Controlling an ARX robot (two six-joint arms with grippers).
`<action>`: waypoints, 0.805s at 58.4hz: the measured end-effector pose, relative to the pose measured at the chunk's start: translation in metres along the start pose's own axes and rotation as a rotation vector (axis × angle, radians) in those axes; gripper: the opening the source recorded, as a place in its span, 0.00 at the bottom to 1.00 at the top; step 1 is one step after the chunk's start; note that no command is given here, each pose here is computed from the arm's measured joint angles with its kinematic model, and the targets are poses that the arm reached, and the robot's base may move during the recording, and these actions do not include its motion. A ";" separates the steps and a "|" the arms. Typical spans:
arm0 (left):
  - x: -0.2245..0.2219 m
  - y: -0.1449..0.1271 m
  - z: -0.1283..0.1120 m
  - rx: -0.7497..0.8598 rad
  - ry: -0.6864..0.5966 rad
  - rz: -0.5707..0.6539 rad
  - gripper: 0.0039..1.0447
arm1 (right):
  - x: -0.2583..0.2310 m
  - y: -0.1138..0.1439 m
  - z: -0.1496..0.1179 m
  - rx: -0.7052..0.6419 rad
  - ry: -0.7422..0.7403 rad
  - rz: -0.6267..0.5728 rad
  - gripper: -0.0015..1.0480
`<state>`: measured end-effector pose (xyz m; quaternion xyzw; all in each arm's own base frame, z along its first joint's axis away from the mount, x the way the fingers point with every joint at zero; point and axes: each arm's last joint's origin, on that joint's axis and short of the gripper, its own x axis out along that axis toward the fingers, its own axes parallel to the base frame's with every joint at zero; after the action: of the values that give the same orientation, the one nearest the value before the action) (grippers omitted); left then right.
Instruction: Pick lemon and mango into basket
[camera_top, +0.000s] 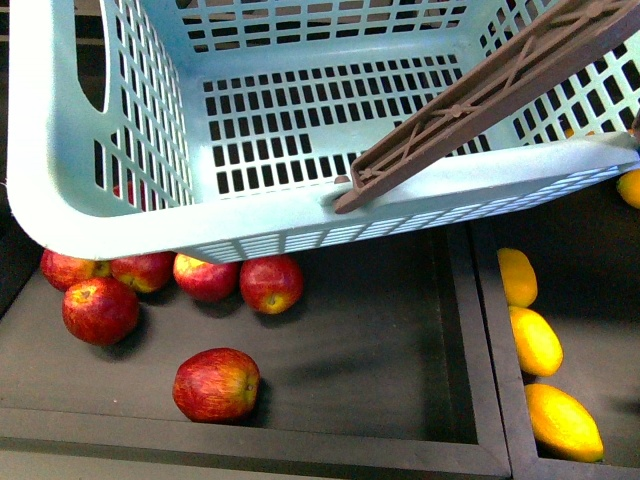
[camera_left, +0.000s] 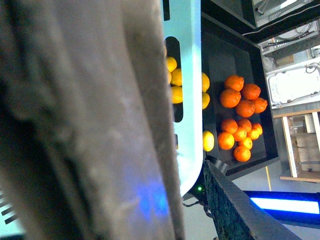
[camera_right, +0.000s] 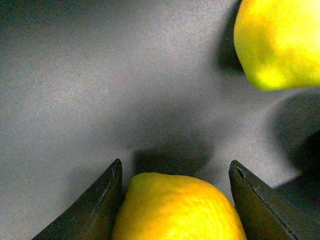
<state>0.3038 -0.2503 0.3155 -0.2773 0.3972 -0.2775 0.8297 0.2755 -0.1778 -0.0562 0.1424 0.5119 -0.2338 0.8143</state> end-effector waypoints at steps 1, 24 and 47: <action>0.000 0.000 0.000 0.000 0.000 0.000 0.26 | -0.001 0.000 0.000 0.001 -0.002 0.000 0.54; 0.000 0.000 0.000 0.000 0.001 -0.001 0.26 | -0.106 0.018 0.044 0.089 -0.281 0.320 0.54; 0.000 0.000 0.000 0.000 -0.003 0.002 0.26 | -0.281 0.057 0.066 0.077 -0.664 0.631 0.53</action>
<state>0.3039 -0.2502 0.3155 -0.2770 0.3964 -0.2763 0.8306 0.2537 -0.0943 0.2251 0.2388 0.1458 -0.0265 0.9597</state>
